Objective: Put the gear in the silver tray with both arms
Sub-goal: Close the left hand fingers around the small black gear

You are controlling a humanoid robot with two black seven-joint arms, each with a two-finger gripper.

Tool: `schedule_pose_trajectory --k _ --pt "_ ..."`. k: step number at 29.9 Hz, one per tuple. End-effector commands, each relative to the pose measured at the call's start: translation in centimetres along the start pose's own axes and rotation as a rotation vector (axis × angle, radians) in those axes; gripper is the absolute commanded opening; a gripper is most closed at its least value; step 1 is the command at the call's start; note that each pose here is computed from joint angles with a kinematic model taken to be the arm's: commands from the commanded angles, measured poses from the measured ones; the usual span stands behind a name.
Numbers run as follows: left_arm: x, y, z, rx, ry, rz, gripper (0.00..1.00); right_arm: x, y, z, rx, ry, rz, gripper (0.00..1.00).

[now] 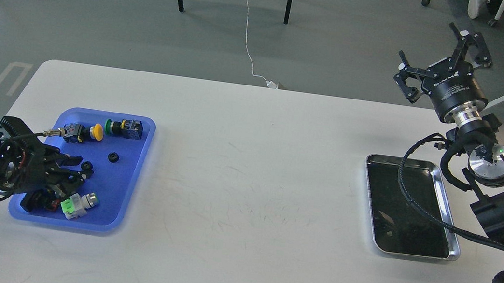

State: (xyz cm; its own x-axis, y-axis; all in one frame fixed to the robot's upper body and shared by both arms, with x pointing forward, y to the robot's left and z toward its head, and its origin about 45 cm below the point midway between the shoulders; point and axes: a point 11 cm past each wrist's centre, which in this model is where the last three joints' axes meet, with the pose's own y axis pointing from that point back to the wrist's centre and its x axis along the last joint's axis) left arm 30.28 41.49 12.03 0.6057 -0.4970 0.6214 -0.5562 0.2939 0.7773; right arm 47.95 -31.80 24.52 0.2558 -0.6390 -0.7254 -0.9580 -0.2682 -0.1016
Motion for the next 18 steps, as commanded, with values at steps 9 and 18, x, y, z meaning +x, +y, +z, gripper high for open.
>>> schedule_pose_trajectory --k 9,18 --pt "0.23 -0.03 -0.04 0.002 0.004 0.005 0.42 -0.03 -0.02 0.07 -0.001 -0.001 -0.001 1.0" --pt "0.83 0.0 -0.29 0.009 0.003 0.018 0.44 -0.06 -0.04 0.2 -0.005 0.002 -0.002 1.0"
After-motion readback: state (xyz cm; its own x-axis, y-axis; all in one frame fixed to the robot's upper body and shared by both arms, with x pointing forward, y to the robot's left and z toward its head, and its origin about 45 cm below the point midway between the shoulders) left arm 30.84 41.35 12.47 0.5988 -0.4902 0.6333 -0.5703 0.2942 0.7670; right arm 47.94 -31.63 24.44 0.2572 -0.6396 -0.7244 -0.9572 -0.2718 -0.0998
